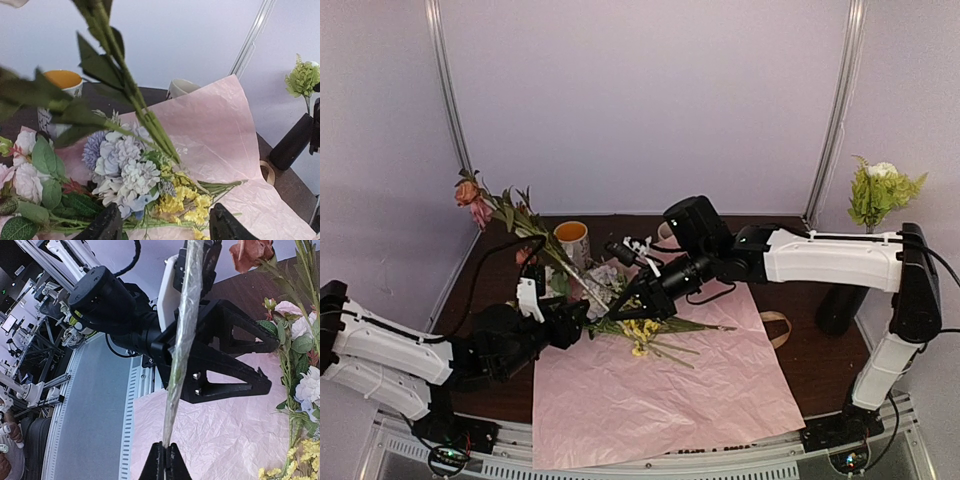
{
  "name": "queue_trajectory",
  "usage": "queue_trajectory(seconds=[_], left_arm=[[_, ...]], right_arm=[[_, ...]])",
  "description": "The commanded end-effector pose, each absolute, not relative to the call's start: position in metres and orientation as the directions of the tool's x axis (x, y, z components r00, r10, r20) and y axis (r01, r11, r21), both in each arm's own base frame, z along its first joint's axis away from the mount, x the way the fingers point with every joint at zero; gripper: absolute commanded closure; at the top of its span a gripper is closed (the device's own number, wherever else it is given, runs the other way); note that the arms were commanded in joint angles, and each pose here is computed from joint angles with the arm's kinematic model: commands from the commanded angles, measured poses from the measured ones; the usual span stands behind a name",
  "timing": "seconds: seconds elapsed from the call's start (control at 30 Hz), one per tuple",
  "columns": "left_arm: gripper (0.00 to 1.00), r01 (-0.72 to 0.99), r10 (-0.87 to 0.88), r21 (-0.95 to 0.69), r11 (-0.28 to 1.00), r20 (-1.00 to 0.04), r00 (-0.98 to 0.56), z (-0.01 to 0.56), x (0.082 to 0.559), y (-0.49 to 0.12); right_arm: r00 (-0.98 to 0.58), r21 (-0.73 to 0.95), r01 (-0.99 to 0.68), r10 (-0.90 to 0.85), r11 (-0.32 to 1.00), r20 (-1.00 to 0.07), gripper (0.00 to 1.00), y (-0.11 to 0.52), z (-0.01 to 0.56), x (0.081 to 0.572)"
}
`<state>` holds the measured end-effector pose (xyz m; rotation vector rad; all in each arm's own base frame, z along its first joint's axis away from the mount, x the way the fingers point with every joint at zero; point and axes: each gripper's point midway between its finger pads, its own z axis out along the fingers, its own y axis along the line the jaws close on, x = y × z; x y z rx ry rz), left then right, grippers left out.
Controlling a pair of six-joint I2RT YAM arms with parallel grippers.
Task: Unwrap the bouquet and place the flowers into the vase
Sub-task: Adjust the fake flower with the folded wrapping paper.
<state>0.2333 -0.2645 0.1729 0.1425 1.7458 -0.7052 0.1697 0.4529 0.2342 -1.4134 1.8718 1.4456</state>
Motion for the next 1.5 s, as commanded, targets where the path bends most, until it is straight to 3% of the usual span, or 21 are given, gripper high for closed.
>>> queue_trajectory(seconds=[0.0, 0.2, 0.43, 0.63, 0.8, 1.1, 1.47], left_arm=[[0.34, 0.501, -0.455, -0.411, 0.761, -0.890, -0.039, 0.247, 0.251, -0.278], [0.35, 0.329, -0.551, -0.505, 0.798, -0.832, 0.059, 0.238, 0.280, -0.265], [0.37, 0.369, -0.555, -0.496, 0.786, -0.829, 0.068, 0.241, 0.297, -0.292], [0.64, 0.278, -0.568, -0.537, 0.797, -0.822, 0.041, 0.224, 0.310, -0.285], [0.79, 0.165, -0.572, -0.564, 0.809, -0.820, 0.001, 0.199, 0.317, -0.268], [0.83, 0.197, -0.614, -0.618, 0.761, -0.784, -0.089, 0.179, 0.314, -0.274], [0.88, 0.242, -0.620, -0.649, 0.721, -0.760, -0.195, 0.163, 0.302, -0.288]], right_arm=[[-0.399, 0.482, -0.872, -0.441, -0.090, -0.804, 1.00, 0.449, 0.251, 0.162], [-0.391, 0.476, -0.872, -0.429, -0.110, -0.814, 1.00, 0.445, 0.261, 0.157], [-0.398, 0.487, -0.866, -0.435, -0.113, -0.808, 1.00, 0.442, 0.260, 0.154], [-0.389, 0.482, -0.864, -0.416, -0.145, -0.822, 1.00, 0.438, 0.275, 0.148], [-0.372, 0.473, -0.856, -0.386, -0.208, -0.844, 1.00, 0.426, 0.311, 0.129], [-0.288, 0.418, -0.849, -0.380, -0.324, -0.879, 1.00, 0.407, 0.361, 0.098], [-0.172, 0.255, -0.889, -0.241, -0.380, -0.955, 1.00, 0.387, 0.452, 0.102]])
